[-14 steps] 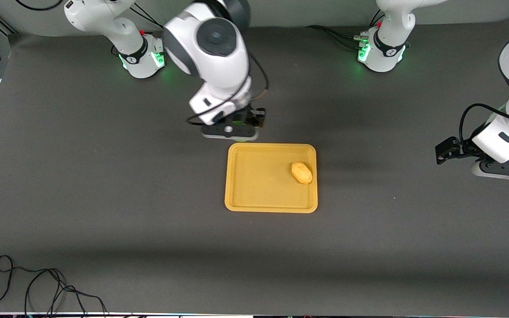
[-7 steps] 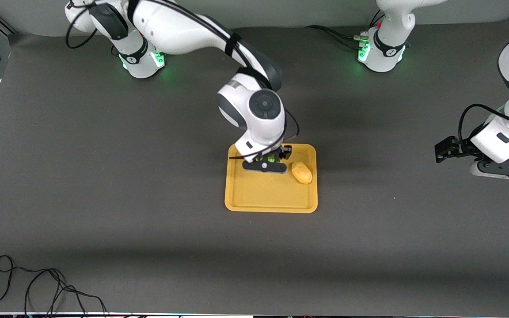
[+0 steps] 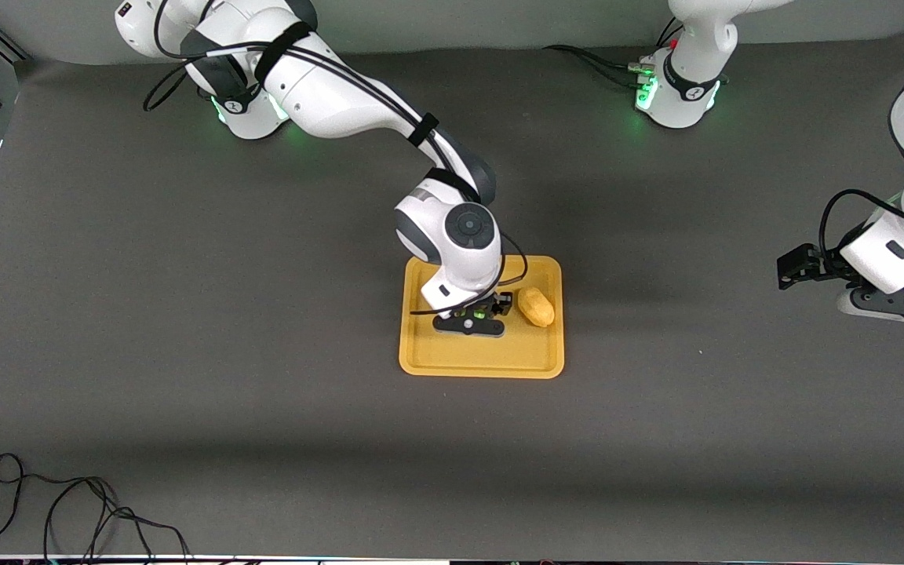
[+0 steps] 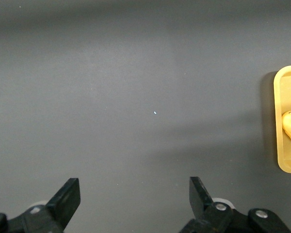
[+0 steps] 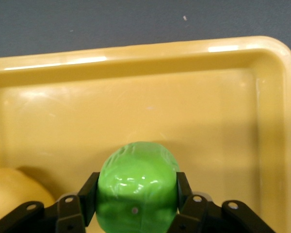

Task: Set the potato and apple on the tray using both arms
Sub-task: 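Lower the apple onto the tray beside the potato and open the right gripper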

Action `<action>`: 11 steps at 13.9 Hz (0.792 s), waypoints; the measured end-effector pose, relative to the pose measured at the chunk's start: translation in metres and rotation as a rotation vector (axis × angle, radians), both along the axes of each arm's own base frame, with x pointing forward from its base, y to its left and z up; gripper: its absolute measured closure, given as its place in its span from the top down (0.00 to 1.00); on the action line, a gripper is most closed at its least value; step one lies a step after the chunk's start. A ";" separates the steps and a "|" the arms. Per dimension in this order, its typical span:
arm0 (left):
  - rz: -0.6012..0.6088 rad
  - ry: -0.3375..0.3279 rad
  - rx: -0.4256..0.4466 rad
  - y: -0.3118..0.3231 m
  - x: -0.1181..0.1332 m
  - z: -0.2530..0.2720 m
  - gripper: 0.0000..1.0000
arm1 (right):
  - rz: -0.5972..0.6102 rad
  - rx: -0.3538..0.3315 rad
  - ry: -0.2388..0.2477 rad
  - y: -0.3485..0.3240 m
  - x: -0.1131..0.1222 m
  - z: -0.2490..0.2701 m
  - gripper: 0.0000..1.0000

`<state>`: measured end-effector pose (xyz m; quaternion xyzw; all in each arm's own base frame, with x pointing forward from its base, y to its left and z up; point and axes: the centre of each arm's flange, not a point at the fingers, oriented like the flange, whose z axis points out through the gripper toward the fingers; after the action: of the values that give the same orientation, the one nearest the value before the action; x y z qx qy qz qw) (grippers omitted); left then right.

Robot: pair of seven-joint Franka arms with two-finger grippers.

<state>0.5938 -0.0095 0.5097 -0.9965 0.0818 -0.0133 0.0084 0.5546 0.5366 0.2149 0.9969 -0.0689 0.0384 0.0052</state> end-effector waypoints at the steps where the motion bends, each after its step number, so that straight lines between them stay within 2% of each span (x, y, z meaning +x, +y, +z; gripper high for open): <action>1: -0.001 0.001 0.000 0.000 0.000 -0.001 1.00 | -0.002 -0.006 0.000 -0.002 0.001 -0.004 0.67; 3: -0.003 0.002 0.000 0.000 0.000 -0.001 1.00 | -0.005 -0.011 0.000 -0.004 0.003 -0.006 0.67; 4: -0.004 0.002 0.000 0.000 0.000 -0.001 1.00 | -0.008 -0.011 0.000 -0.004 0.003 -0.006 0.72; 7: -0.007 0.002 0.000 0.000 0.000 -0.001 1.00 | -0.035 0.003 -0.013 -0.002 0.005 0.006 0.99; 9: -0.008 0.005 -0.001 0.000 0.000 -0.002 1.00 | -0.049 -0.007 -0.006 -0.001 0.006 0.047 1.00; 11: -0.009 0.011 -0.002 0.000 0.001 -0.006 1.00 | -0.062 -0.024 0.005 -0.006 0.003 0.122 1.00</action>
<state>0.5953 -0.0096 0.5036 -0.9962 0.0862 -0.0081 0.0068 0.5578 0.5305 0.3369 0.9942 -0.0991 0.0364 0.0187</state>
